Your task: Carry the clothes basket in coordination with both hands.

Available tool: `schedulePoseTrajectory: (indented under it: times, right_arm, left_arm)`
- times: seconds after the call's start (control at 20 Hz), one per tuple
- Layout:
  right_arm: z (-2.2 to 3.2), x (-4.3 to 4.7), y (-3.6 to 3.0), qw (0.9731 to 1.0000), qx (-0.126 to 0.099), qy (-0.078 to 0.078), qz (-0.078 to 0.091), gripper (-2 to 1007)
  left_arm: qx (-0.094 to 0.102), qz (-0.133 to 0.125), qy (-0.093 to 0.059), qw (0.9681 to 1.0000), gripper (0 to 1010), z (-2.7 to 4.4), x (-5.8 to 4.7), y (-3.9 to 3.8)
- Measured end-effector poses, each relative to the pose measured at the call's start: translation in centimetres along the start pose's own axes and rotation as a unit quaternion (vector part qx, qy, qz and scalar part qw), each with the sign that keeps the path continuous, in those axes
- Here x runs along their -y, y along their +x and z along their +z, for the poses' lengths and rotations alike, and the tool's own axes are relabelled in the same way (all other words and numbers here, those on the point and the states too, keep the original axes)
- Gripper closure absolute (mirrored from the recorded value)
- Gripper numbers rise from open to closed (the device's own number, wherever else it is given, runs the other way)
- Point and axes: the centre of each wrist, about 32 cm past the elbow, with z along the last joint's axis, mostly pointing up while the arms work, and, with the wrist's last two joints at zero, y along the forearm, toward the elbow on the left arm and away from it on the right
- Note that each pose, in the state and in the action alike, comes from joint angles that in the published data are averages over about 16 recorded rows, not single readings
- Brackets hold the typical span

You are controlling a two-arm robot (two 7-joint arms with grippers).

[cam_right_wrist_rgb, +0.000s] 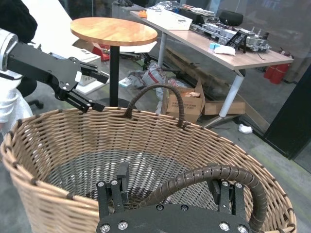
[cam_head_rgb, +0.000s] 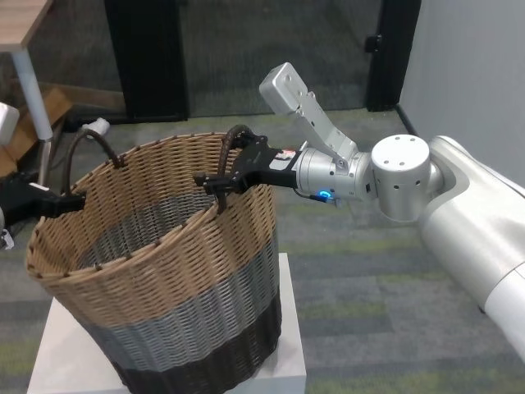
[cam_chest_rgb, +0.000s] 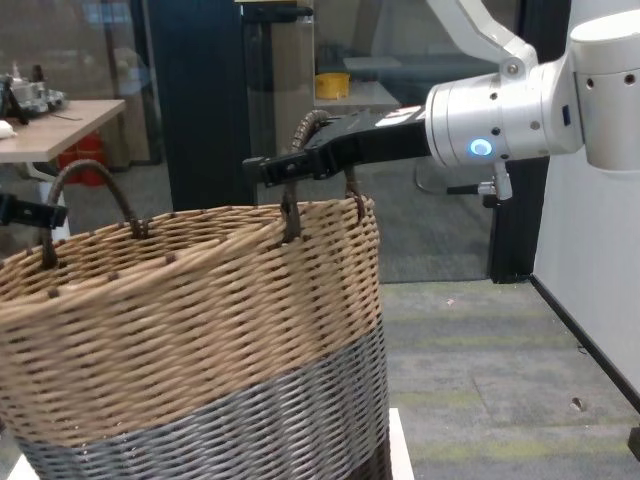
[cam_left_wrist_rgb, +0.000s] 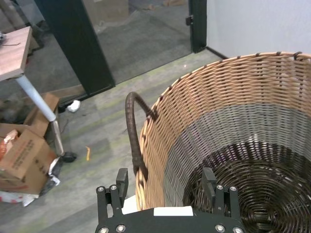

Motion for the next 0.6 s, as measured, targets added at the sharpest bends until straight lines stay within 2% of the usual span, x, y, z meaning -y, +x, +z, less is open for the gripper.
schedulePoseTrajectory:
  times: [0.25,0.6]
  right_arm:
    - [0.0,0.0,0.0,1.0,0.0,0.0,0.0,0]
    - [-0.01,0.0,0.0,1.0,0.0,0.0,0.0,0]
  left_arm:
    - [0.019,0.015,-0.013,0.9996,8,0.64,-0.2,-0.23]
    - [0.05,0.032,-0.066,0.9961,8,1.35,-0.3,-0.46]
